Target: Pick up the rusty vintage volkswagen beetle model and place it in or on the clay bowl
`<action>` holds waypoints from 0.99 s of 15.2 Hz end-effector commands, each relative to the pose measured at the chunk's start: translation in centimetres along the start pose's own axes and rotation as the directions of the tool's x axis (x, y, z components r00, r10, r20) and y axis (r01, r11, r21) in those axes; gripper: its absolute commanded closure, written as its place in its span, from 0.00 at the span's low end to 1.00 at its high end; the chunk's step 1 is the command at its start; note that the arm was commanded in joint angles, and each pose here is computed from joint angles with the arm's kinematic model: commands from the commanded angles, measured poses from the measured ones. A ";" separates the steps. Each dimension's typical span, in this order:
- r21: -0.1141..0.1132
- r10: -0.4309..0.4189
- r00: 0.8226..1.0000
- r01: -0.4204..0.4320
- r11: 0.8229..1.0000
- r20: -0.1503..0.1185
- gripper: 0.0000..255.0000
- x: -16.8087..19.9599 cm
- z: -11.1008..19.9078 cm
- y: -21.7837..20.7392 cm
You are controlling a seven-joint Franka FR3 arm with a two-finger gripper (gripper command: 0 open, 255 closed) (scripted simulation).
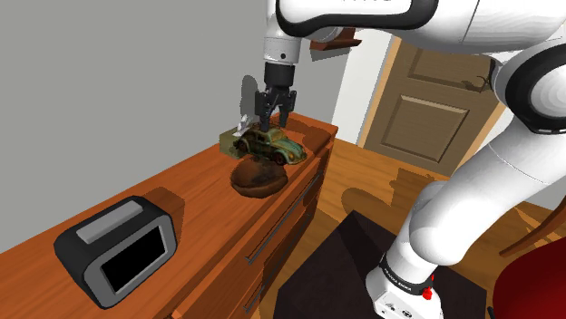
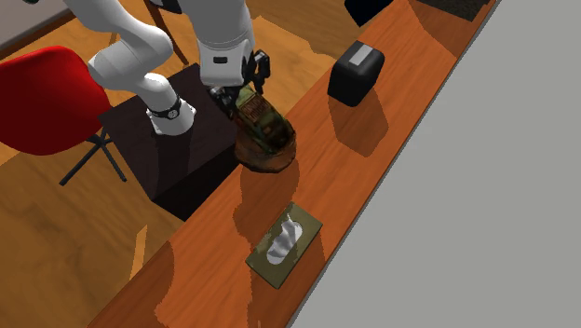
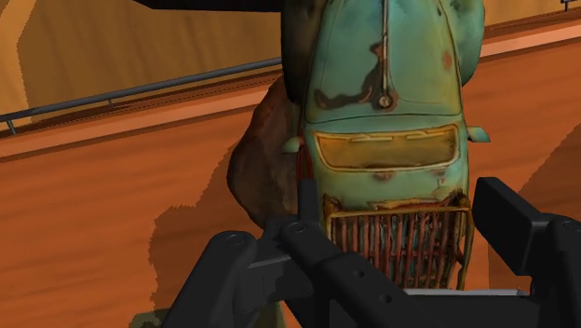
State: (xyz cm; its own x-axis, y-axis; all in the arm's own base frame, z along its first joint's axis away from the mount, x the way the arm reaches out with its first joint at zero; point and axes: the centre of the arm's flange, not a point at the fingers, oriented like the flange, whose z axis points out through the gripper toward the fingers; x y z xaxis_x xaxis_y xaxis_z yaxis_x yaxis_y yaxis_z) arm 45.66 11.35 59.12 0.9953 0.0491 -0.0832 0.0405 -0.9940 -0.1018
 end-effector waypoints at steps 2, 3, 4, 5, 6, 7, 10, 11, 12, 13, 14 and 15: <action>0.000 0.000 1.000 0.000 1.000 -0.002 1.00 0.1 1.6 0.2; 0.000 0.000 1.000 0.000 1.000 -0.002 1.00 0.2 2.1 0.3; 0.000 0.000 1.000 0.000 1.000 -0.002 1.00 0.2 2.6 0.3; 0.000 0.000 1.000 0.000 1.000 -0.002 1.00 0.2 3.2 0.4; 0.000 0.000 1.000 0.000 1.000 -0.002 1.00 0.3 3.7 0.4; 0.000 0.000 1.000 0.000 1.000 -0.002 1.00 0.3 4.2 0.5; 0.000 0.000 1.000 0.000 1.000 -0.002 1.00 0.4 5.0 0.6; 0.000 0.000 1.000 0.000 1.000 -0.002 1.00 0.4 5.0 0.6; 0.000 0.000 1.000 0.000 1.000 -0.002 1.00 0.4 5.0 0.6; 0.000 0.000 1.000 0.000 1.000 -0.002 1.00 0.4 5.0 0.6; 0.000 0.000 1.000 0.000 1.000 -0.002 1.00 0.4 5.0 0.6; 0.000 0.000 1.000 0.000 1.000 -0.002 1.00 0.4 5.0 0.6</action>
State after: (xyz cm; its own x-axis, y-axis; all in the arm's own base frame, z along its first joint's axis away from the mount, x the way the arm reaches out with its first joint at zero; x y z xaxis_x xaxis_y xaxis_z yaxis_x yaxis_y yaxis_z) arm 45.64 11.29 53.99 0.9954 0.0492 -0.0828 0.0407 -0.9940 -0.1018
